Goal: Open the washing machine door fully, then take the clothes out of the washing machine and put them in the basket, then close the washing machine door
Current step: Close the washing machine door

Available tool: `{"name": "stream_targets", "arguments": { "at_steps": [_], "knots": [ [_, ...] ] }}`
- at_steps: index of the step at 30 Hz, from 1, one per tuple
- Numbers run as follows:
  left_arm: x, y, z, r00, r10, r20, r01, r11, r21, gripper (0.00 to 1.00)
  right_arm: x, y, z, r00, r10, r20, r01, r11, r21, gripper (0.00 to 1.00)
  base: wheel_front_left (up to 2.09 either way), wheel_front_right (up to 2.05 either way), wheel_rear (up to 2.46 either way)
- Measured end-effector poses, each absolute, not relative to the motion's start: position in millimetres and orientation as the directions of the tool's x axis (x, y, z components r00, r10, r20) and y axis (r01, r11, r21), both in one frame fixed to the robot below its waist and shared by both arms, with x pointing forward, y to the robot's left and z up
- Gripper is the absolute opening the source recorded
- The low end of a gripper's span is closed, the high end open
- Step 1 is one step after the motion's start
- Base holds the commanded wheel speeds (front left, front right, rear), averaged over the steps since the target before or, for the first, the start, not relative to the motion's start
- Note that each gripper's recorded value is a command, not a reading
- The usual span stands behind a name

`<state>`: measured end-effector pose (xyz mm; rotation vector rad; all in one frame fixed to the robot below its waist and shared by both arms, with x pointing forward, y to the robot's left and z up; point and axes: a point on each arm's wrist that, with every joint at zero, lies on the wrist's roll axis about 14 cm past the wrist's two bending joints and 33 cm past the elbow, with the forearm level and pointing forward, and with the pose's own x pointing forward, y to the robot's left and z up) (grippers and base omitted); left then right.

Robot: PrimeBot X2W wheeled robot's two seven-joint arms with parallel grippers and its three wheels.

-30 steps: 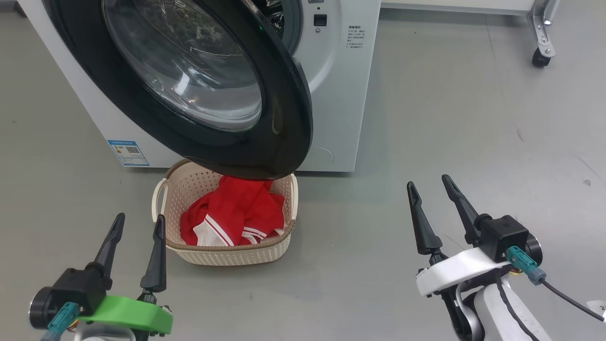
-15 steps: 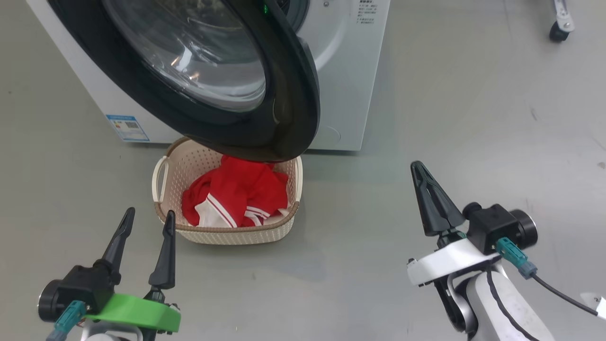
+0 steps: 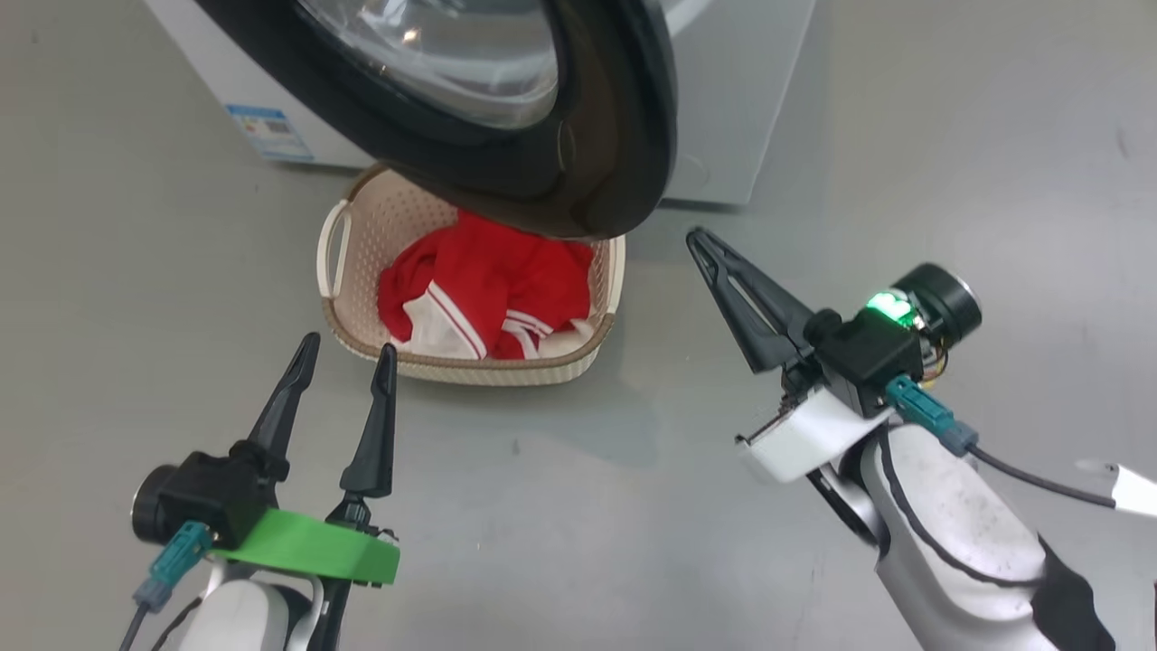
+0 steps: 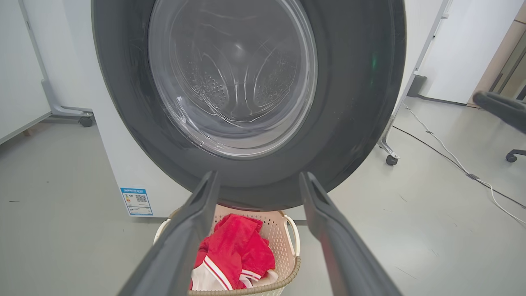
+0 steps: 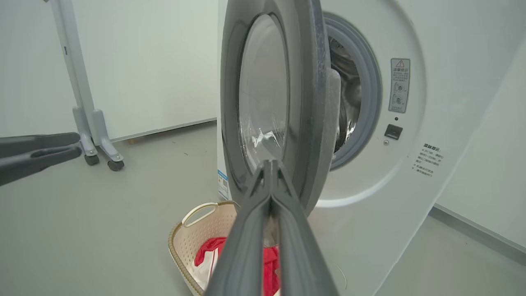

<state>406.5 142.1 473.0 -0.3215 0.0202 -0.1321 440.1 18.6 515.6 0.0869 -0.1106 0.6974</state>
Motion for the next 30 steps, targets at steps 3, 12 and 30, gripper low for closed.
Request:
{"name": "stream_targets", "arguments": {
  "at_steps": [3, 12, 30],
  "knots": [
    [413, 146, 470, 0.992, -0.123, -0.004, 0.115, 0.942, -0.316, 1.00, 451, 30, 512, 0.733, 0.669, 0.124, -0.675, 0.737, 0.020, 0.00, 0.00, 0.00, 0.00],
    [425, 161, 453, 0.996, -0.079, -0.044, 0.062, 0.950, -0.307, 1.00, 487, 52, 498, 0.689, 0.716, 0.112, -0.721, 0.693, 0.005, 0.00, 0.00, 0.00, 0.00],
    [435, 182, 421, 0.992, -0.029, -0.125, -0.006, 0.963, -0.271, 1.00, 544, 54, 463, 0.722, 0.686, 0.092, -0.692, 0.715, 0.098, 0.00, 0.00, 0.00, 0.00]
  ]
}}
